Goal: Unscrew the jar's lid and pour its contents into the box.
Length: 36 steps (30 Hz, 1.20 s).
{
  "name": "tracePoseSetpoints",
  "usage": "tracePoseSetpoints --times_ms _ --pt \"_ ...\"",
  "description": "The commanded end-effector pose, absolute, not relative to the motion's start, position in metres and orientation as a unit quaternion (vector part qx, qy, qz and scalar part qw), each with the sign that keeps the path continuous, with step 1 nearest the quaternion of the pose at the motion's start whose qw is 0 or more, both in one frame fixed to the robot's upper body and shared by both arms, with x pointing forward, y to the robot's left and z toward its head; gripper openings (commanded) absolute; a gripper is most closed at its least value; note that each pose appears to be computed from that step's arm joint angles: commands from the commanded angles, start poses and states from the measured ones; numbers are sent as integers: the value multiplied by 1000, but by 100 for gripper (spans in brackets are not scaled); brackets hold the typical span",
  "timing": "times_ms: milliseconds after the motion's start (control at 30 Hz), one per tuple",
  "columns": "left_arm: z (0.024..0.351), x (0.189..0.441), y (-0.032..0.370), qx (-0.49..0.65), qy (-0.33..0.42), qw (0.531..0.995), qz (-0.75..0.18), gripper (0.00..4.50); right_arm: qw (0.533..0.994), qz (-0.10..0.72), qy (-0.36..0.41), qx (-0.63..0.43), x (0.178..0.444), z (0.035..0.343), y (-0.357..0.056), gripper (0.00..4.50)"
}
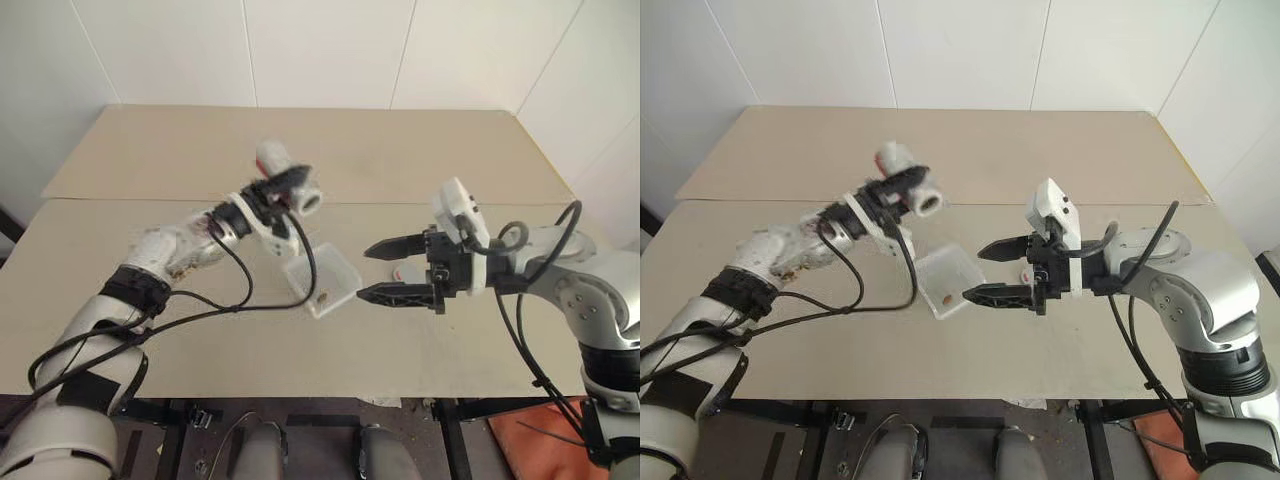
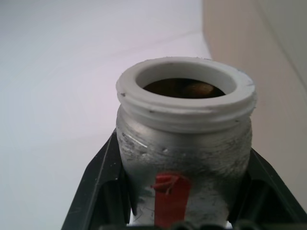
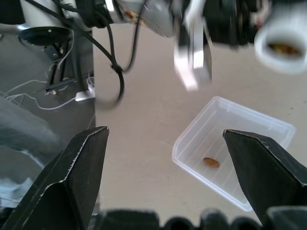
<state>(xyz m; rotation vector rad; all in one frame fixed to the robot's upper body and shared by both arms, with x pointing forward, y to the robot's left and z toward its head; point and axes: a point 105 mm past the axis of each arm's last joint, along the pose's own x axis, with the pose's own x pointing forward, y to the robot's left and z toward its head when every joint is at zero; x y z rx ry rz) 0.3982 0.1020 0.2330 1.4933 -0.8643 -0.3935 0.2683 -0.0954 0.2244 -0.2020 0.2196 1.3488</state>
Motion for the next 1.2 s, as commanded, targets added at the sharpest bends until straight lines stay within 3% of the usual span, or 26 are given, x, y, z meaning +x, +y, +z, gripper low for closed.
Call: tracePoseSetpoints --times_ms 33,133,267,467,900,933,1100,1200 --pt "256 398 123 464 -296 816 -180 199 773 621 64 -114 266 235 -96 444" --pt "250 395 137 314 -220 901 -203 199 774 620 61 -115 267 235 -96 444" --pt "234 389 154 140 -145 958 -202 199 777 616 59 -116 270 235 -97 444" --pt "198 384 171 36 -76 977 -196 199 781 612 55 -113 271 236 -97 444" --pt "140 379 169 45 -50 974 -218 199 785 607 53 -109 269 234 -98 444" --pt "138 378 169 43 -47 972 -225 271 785 607 54 -111 270 233 -97 450" --pt "138 368 175 48 -38 972 -226 432 785 607 52 -112 270 233 -97 450" --pt "141 349 184 52 -18 967 -250 445 786 606 52 -114 271 232 -97 450"
